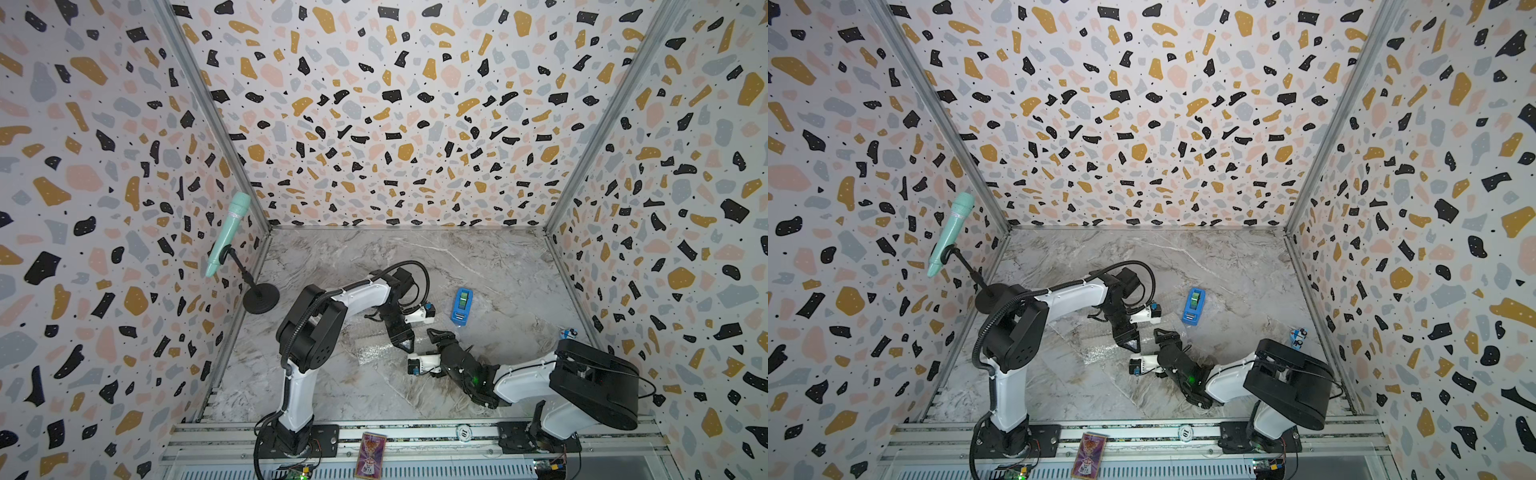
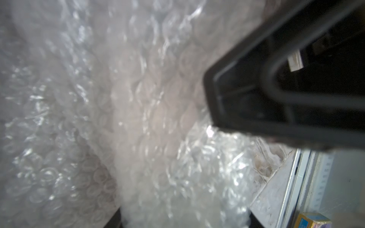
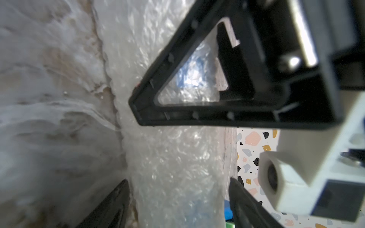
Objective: Wrap wine bottles in bubble wrap
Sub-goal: Wrap the wine bottle in bubble wrap.
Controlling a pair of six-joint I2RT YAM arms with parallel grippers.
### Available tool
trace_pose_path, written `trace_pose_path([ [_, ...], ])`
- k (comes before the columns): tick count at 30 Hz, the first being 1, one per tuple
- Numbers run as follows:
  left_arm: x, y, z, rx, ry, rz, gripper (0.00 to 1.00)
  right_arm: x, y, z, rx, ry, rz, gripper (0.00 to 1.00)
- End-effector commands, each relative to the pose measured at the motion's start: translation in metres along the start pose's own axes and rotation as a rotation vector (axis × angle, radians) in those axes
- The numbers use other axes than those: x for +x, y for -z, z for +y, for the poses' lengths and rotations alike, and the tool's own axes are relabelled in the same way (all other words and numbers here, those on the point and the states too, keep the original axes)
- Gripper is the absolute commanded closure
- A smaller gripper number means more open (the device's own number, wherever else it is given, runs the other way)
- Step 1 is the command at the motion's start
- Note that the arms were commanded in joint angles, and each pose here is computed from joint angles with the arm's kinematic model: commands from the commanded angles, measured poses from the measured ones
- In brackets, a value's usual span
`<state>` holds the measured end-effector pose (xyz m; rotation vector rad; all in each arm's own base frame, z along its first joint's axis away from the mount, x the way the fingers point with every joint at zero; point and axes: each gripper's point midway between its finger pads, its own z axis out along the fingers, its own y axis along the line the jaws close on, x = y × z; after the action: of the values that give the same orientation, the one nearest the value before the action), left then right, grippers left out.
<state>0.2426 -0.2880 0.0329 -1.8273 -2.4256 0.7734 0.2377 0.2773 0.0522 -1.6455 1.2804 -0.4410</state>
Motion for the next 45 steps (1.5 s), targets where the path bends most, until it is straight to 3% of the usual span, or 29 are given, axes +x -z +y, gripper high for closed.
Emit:
trace_pose_path([
  [1, 0.055, -0.045, 0.001, 0.055, 0.128, 0.209, 0.84, -0.013, -0.01, -0.018, 0.041, -0.007, -0.035, 0.21],
  [4, 0.055, -0.044, 0.001, 0.055, 0.128, 0.205, 0.83, -0.014, -0.018, -0.012, -0.019, 0.004, -0.035, 0.24],
  [10, 0.054, -0.04, 0.002, 0.043, 0.135, 0.183, 0.78, -0.003, -0.027, 0.0, -0.127, 0.0, 0.026, 0.56],
  [12, 0.054, -0.038, 0.003, 0.036, 0.131, 0.18, 0.76, 0.001, -0.028, 0.006, -0.15, 0.009, 0.043, 0.62],
  [16, 0.055, -0.035, 0.006, 0.004, 0.12, 0.175, 0.64, 0.005, -0.032, 0.017, -0.227, 0.0, 0.084, 0.71],
  [18, 0.054, -0.031, 0.009, -0.027, 0.111, 0.17, 0.42, 0.004, -0.032, 0.018, -0.258, -0.023, 0.083, 0.75],
  [19, 0.054, -0.029, 0.01, -0.043, 0.108, 0.164, 0.01, 0.002, -0.031, 0.02, -0.281, -0.034, 0.077, 0.76],
  [35, 0.031, 0.066, 0.044, -0.35, 0.103, -0.152, 0.01, -0.013, -0.016, 0.015, -0.517, -0.177, 0.006, 0.81],
  [39, 0.029, 0.1, 0.045, -0.515, 0.052, -0.257, 0.0, -0.015, -0.014, 0.012, -0.578, -0.228, -0.017, 0.82],
  [45, 0.034, 0.164, 0.035, -0.883, -0.071, -0.468, 0.01, -0.018, -0.01, 0.008, -0.684, -0.317, -0.071, 0.82],
])
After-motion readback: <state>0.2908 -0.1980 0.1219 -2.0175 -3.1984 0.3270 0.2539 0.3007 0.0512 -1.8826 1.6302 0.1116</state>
